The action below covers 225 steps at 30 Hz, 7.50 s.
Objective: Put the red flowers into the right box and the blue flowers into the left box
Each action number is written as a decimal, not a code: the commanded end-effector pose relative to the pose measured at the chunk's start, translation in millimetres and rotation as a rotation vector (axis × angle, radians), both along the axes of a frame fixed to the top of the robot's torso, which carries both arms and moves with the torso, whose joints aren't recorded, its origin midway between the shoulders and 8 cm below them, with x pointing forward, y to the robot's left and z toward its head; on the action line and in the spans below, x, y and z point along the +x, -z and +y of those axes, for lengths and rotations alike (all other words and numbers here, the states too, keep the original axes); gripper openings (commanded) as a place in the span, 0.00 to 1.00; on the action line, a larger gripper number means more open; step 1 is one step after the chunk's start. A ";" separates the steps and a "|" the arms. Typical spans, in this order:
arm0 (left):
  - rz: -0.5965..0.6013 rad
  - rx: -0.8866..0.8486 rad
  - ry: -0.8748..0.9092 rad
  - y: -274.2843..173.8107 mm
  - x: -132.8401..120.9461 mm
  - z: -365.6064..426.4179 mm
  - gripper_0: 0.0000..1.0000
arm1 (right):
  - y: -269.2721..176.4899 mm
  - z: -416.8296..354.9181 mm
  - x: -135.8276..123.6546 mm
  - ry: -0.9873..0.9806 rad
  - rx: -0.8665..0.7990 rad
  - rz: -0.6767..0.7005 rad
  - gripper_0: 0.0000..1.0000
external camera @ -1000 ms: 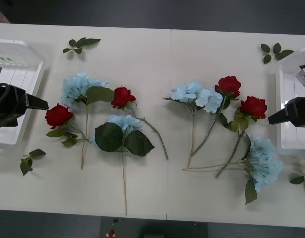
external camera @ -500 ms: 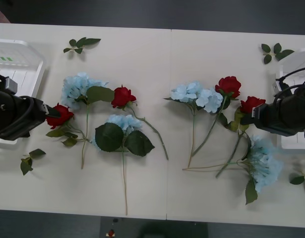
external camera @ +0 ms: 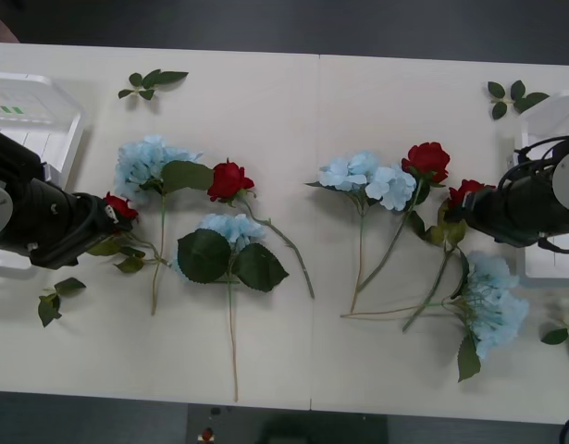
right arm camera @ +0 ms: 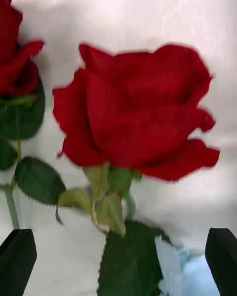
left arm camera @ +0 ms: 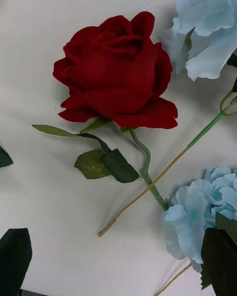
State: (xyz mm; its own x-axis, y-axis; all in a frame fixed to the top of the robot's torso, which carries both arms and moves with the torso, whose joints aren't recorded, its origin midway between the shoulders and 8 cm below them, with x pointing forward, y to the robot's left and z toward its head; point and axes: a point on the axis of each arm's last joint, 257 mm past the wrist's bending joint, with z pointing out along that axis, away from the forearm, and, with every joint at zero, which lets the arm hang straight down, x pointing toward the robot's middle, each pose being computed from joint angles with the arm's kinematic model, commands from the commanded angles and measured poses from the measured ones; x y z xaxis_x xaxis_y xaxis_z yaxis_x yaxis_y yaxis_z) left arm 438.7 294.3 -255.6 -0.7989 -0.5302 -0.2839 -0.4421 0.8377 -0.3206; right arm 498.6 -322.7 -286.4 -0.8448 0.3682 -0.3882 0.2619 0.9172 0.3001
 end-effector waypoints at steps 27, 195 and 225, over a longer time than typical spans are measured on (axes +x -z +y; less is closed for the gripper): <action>0.049 0.094 -0.095 46.4 59.6 -0.5 1.00 | 29.9 -13.9 19.9 -0.031 -0.139 -0.028 1.00; -1.153 -0.538 0.560 -378.0 38.9 -376.7 0.00 | -308.0 188.3 -54.0 -1.035 0.503 -0.551 1.00; -1.153 -0.538 0.560 -378.0 38.9 -376.7 0.00 | -306.0 226.9 -58.2 -1.047 0.604 -0.483 0.00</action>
State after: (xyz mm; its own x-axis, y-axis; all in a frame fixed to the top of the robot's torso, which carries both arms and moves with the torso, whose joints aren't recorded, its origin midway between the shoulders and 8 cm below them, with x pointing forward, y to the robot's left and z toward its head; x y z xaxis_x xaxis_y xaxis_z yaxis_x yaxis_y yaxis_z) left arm 485.7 -79.2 94.7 -0.4370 -0.4672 -0.7686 0.5951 0.4905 -0.6365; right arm 439.1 -101.1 -3.2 -0.6667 -0.1690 -0.7259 -0.7352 0.3090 0.6033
